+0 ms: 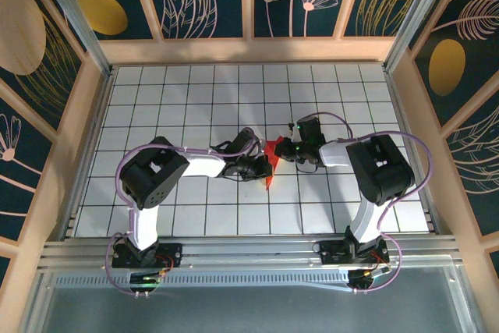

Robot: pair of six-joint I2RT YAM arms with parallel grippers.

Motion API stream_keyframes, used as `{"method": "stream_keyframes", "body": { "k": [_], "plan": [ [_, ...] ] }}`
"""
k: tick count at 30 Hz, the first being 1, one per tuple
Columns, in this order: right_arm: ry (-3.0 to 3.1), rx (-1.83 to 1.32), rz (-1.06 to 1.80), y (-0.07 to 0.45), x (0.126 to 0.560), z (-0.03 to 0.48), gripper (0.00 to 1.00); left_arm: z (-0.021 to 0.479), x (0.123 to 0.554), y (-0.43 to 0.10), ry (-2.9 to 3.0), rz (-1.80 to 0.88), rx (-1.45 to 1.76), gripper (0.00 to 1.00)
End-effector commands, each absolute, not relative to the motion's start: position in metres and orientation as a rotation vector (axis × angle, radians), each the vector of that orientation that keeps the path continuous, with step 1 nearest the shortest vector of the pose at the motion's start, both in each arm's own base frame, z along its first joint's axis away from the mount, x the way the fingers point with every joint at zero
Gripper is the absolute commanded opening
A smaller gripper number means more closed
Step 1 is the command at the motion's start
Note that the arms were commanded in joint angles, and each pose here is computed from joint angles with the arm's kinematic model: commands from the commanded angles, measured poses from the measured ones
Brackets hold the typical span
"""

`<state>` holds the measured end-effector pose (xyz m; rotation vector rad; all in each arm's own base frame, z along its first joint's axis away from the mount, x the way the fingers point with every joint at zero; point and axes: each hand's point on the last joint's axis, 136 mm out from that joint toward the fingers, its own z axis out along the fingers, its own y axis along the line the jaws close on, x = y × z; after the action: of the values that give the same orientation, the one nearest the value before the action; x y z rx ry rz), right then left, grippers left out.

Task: Fold a paper plane with a square sheet of paper (fold left side to right side)
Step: Fold the wing for the fifth time at the center of the table.

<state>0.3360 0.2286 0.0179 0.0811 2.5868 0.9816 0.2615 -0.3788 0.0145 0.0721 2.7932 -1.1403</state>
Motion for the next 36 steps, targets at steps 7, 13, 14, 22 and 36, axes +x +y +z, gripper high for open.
{"method": "stream_keyframes", "body": {
  "k": [7, 13, 14, 22, 36],
  "plan": [
    [2.567, 0.059, 1.053, 0.226, 0.329, 0.046, 0.00, -0.035, 0.245, -0.351, 2.956, -0.823, 0.049, 0.00],
    [2.488, 0.019, 1.059, 0.216, 0.328, 0.074, 0.00, -0.038, 0.246, -0.350, 2.958, -0.799, 0.051, 0.00],
    [2.490, 0.016, 1.068, 0.216, 0.325, 0.073, 0.00, -0.038, 0.246, -0.350, 2.957, -0.800, 0.052, 0.00],
    [2.512, 0.014, 1.187, 0.232, 0.304, 0.055, 0.00, -0.038, 0.246, -0.348, 2.963, -0.783, 0.059, 0.00],
    [2.553, 0.006, 1.100, 0.235, 0.323, 0.027, 0.00, -0.040, 0.245, -0.345, 2.979, -0.749, 0.056, 0.00]
  ]
}}
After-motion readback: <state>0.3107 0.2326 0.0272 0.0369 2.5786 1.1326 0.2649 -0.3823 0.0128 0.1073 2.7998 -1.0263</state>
